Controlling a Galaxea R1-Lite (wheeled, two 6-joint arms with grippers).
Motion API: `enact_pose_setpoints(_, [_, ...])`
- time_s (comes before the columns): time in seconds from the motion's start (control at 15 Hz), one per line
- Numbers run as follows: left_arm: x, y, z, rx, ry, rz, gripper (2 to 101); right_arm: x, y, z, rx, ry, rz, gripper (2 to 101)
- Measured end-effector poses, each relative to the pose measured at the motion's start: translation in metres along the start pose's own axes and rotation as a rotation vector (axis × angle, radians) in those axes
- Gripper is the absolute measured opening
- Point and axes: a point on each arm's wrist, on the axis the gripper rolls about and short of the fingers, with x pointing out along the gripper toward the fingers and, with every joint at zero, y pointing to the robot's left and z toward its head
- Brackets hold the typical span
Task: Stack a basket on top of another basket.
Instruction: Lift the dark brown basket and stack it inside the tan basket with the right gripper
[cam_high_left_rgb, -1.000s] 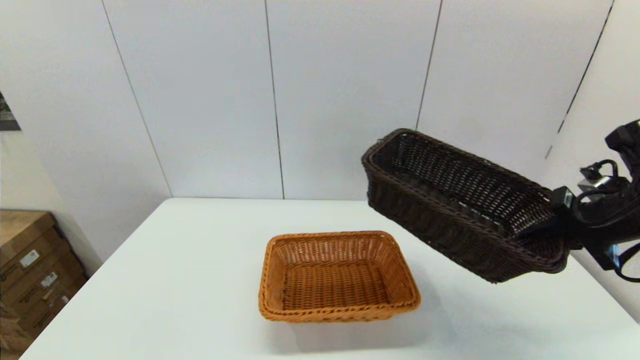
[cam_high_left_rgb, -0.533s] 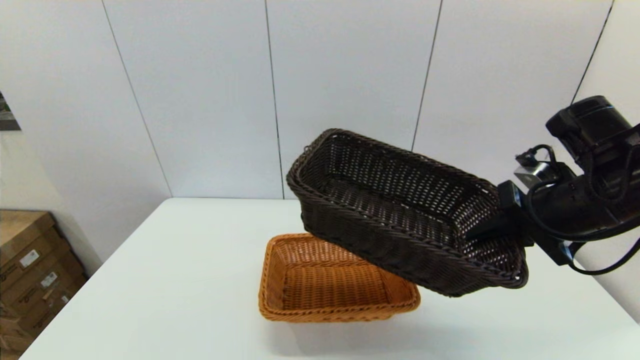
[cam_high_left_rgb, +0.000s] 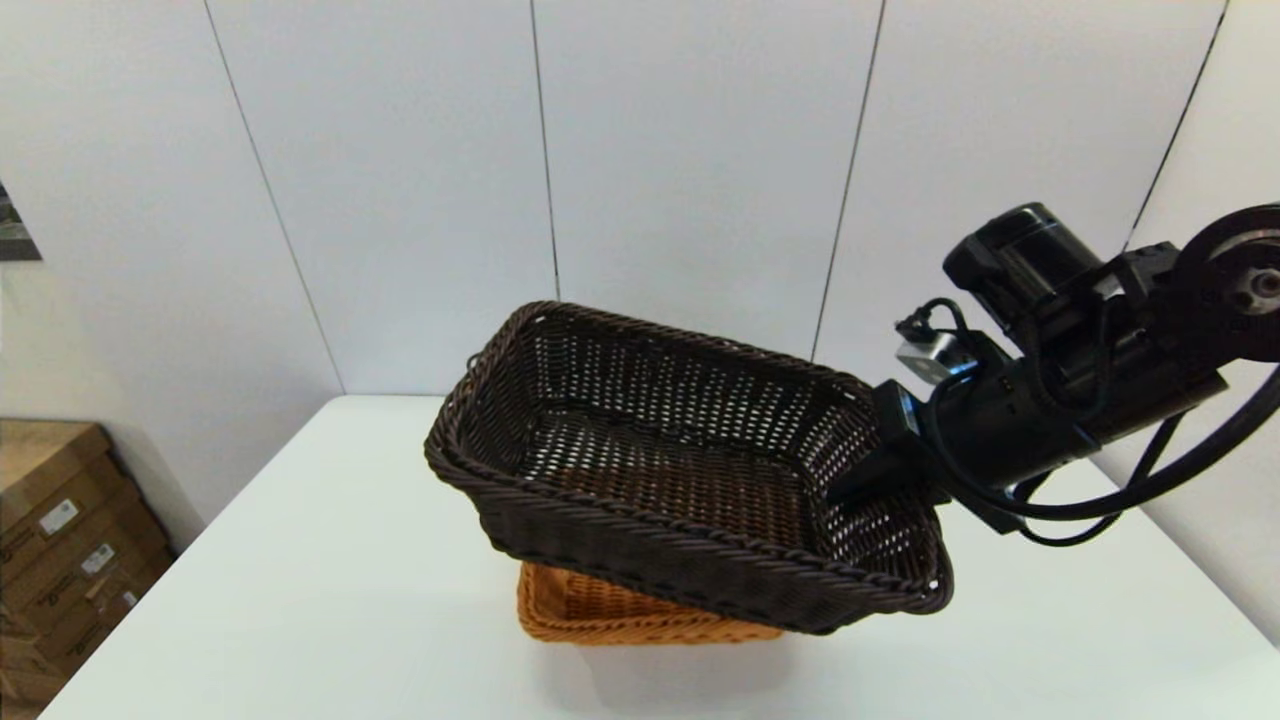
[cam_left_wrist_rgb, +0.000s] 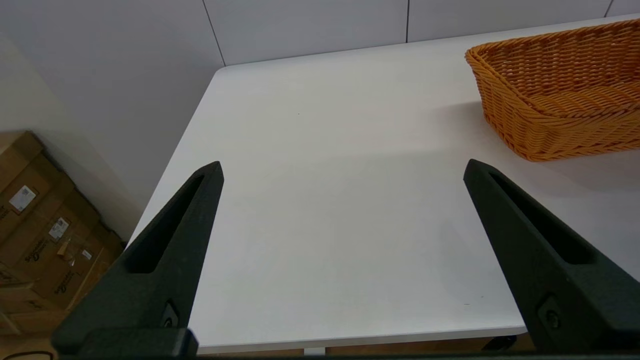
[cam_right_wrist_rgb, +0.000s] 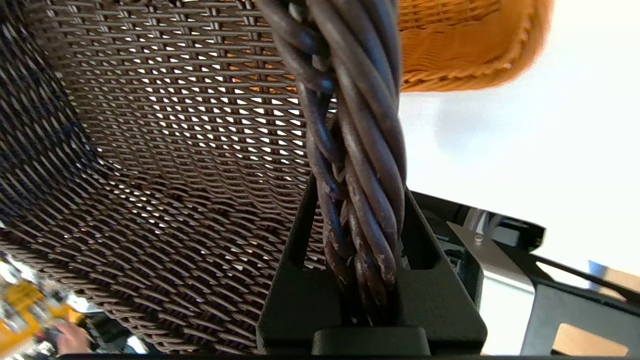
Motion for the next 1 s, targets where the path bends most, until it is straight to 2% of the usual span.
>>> enact_pose_setpoints(0.47, [0.000, 0.000, 0.000, 0.000, 0.000, 0.000, 97.8, 0.014, 0.006, 0.011, -0.098, 0.034, -0.027, 15.1])
enact_pose_setpoints(0.8, [0.000, 0.000, 0.000, 0.001, 0.000, 0.000, 97.8, 0.022, 0.005, 0.018, -0.173, 0.042, -0.106, 15.1])
enact_pose_setpoints(1.0, [0.000, 0.000, 0.000, 0.000, 0.000, 0.000, 97.8, 0.030, 0.005, 0.025, -0.181, 0.050, -0.134, 15.1])
